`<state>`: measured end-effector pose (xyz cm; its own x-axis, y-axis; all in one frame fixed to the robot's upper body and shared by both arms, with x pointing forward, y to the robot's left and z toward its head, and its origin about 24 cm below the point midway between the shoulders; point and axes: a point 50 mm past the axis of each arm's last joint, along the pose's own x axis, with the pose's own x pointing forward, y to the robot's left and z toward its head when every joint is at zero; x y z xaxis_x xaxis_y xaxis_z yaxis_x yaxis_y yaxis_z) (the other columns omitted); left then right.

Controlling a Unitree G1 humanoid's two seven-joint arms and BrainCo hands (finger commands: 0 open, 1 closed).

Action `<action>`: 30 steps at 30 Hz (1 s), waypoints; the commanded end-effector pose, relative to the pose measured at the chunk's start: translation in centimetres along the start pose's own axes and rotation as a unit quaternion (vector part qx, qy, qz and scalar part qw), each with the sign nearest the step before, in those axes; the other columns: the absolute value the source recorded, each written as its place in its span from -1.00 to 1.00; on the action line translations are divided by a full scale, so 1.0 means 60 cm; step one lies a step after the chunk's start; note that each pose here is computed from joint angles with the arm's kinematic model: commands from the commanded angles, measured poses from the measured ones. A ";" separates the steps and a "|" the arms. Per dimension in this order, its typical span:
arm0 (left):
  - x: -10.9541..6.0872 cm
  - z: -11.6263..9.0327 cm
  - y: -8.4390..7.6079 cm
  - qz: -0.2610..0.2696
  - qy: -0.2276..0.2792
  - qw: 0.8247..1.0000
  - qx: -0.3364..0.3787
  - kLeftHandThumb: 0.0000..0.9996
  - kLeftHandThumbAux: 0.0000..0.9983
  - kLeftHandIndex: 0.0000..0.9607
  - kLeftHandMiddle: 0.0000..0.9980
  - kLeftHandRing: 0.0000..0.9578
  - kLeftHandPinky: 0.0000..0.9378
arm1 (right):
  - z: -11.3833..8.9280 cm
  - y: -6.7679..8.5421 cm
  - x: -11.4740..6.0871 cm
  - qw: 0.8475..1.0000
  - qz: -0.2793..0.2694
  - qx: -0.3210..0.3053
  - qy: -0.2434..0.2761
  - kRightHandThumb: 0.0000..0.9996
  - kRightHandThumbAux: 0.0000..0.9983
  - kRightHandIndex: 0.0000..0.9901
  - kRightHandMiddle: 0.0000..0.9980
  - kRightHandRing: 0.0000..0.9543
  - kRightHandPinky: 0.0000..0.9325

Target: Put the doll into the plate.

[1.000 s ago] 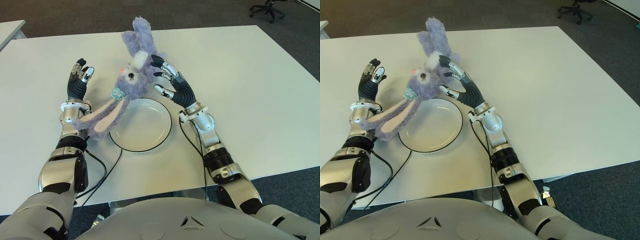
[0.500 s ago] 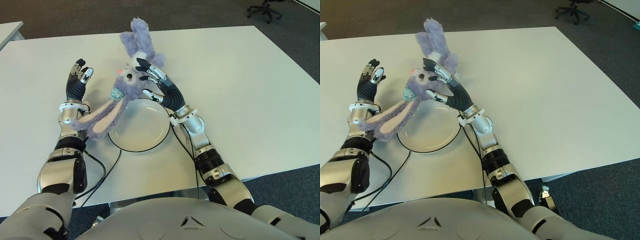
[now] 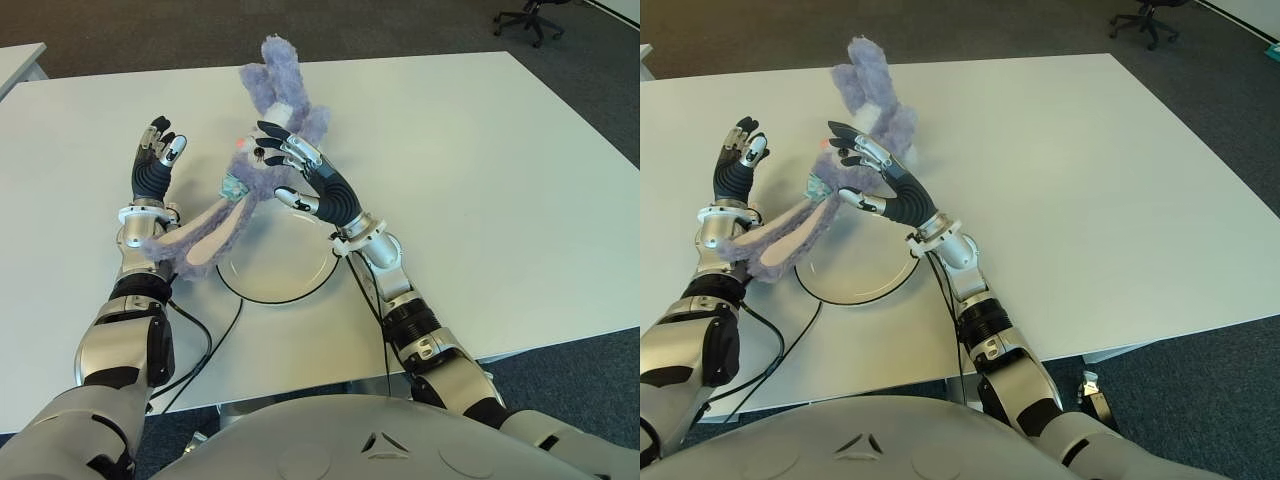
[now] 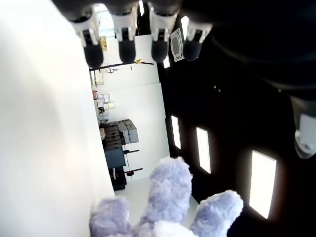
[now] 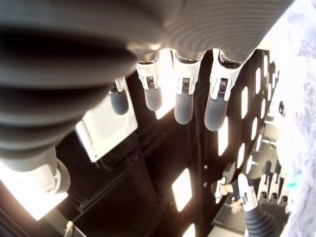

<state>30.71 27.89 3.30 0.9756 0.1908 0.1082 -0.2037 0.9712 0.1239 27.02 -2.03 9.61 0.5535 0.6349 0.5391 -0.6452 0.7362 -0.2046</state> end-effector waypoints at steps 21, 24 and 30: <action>-0.066 -0.078 -0.019 -0.010 0.090 0.996 -0.013 -1.00 -0.15 -1.00 -0.88 -0.85 -0.76 | -0.078 -0.001 -0.112 0.983 -0.117 0.038 0.133 -0.44 0.01 -0.81 -0.88 -0.80 -0.59; -0.066 -0.078 -0.020 -0.008 0.088 0.996 -0.016 -1.00 -0.15 -1.00 -0.86 -0.83 -0.75 | -0.079 -0.016 -0.103 0.981 -0.141 0.035 0.131 -0.46 0.04 -0.79 -0.86 -0.78 -0.58; -0.066 -0.077 -0.020 -0.007 0.087 0.996 -0.019 -1.00 -0.14 -1.00 -0.85 -0.83 -0.82 | -0.082 -0.033 -0.096 0.975 -0.171 0.038 0.134 -0.45 0.06 -0.80 -0.87 -0.79 -0.60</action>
<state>30.68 27.30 3.03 0.9767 0.1832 0.1116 -0.1954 0.9745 0.1099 29.12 -4.00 9.00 0.6959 0.4698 0.5431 -0.5008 0.8595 -0.1018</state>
